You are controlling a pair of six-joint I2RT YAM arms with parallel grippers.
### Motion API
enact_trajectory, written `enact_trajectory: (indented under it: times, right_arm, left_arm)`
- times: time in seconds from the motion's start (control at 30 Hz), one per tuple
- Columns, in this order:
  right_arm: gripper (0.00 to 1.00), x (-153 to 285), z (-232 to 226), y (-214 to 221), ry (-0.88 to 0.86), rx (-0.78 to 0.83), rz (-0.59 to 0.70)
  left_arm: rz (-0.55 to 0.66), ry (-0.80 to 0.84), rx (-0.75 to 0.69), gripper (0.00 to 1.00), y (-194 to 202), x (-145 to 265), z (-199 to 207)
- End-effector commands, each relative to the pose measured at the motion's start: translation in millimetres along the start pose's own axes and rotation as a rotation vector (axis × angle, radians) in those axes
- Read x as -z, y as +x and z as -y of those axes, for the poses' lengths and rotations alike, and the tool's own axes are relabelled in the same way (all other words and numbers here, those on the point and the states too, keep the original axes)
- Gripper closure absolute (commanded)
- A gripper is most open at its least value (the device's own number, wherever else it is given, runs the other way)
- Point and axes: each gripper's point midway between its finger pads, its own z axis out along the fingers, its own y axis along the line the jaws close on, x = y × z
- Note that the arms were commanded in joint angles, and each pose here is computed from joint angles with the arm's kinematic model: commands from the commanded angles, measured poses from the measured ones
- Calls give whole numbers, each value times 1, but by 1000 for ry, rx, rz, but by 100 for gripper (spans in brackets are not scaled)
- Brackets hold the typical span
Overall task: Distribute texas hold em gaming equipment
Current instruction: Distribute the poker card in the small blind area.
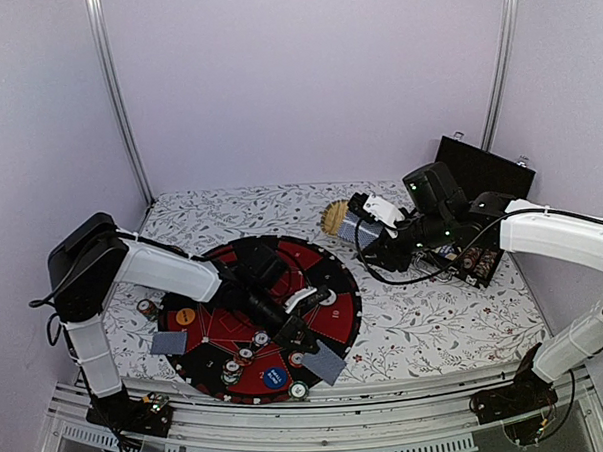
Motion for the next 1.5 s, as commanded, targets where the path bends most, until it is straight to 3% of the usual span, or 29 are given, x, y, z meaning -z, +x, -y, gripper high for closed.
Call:
enact_trajectory:
  times: [0.0,0.5,0.7,0.8,0.97,1.13,1.3,1.47]
  right_arm:
    - [57,7,-1,-8,-5,-5,40]
    - [57,6,-2,-8,-11,-11,40]
    - [57,9,-2,-9,-8,-9,44]
    - [57,9,-2,-7,-6,-8,40]
    - [57,11,-3,-7,-7,-11,43]
    - [57,11,-3,-6,-6,-6,44]
    - [57,11,-3,-8,-9,-1,48]
    - [57,10,-3,-8,-12,1,47]
  left_arm:
    - [-48,-56,-8,100,7,-8,-12]
    - [-98,-97,-64,100,5,-12,-16]
    - [-71,-102,-91,54,-7,-1,-5]
    - [-68,-124,-89,44,-6,8,-4]
    - [-18,-203,-46,48,-5,39,-13]
    - [125,-409,86,54,-4,87,-62]
    - [106,-596,109,58,14,95,-100]
    - [40,-624,141,70,37,86,-113]
